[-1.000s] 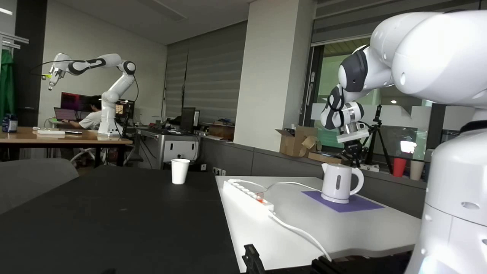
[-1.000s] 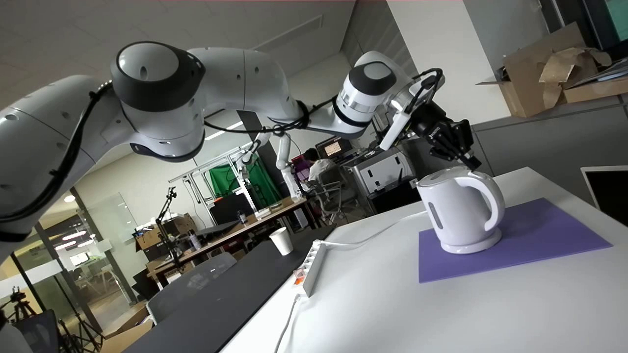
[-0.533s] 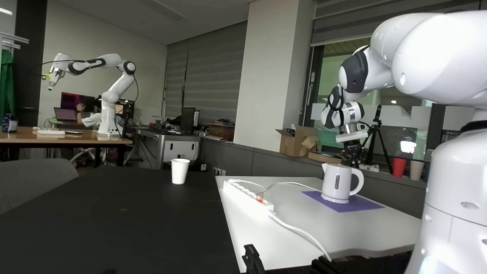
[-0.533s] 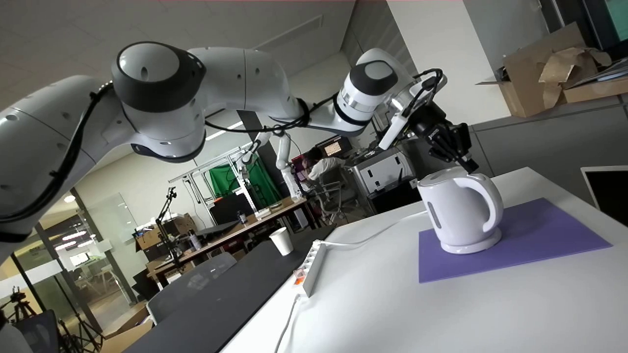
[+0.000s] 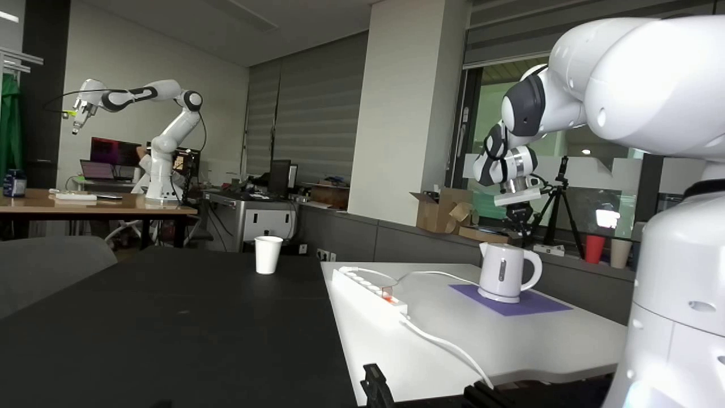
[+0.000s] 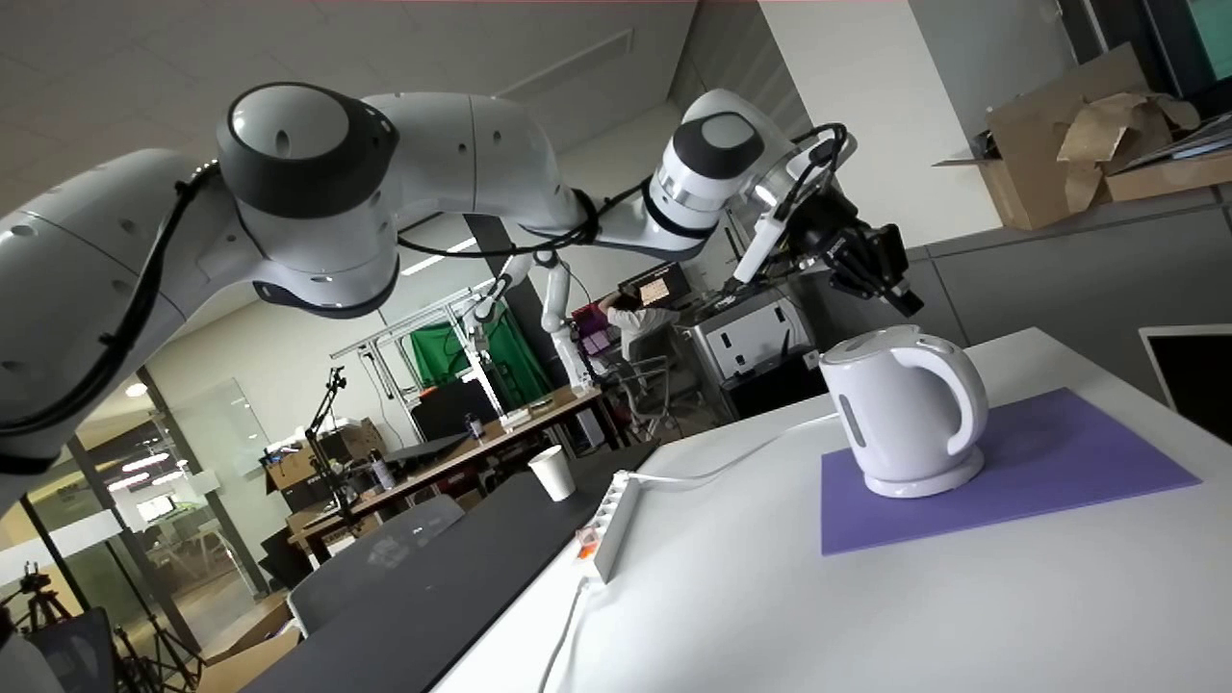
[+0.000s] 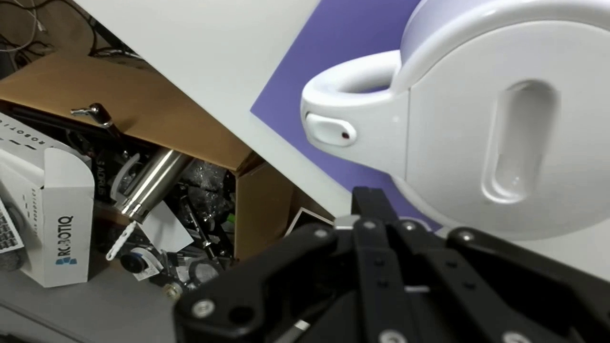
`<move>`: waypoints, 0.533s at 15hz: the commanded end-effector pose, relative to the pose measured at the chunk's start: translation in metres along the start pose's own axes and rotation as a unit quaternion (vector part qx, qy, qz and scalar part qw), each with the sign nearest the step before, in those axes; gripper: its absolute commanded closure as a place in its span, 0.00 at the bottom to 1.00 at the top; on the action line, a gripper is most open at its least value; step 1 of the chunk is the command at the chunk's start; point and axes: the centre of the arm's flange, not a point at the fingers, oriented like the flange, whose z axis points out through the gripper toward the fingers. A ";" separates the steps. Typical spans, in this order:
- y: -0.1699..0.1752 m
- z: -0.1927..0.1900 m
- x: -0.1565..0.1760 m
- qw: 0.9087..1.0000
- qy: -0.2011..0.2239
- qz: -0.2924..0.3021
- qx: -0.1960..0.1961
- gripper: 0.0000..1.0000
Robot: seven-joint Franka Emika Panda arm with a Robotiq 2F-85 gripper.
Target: Switch on the extension cord then turn the kettle on and off
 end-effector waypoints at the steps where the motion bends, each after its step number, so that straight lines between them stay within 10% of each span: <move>1: 0.006 -0.040 0.006 1.000 0.018 0.013 -0.018 1.00; 8: 0.017 -0.058 0.011 0.999 0.023 0.016 -0.023 1.00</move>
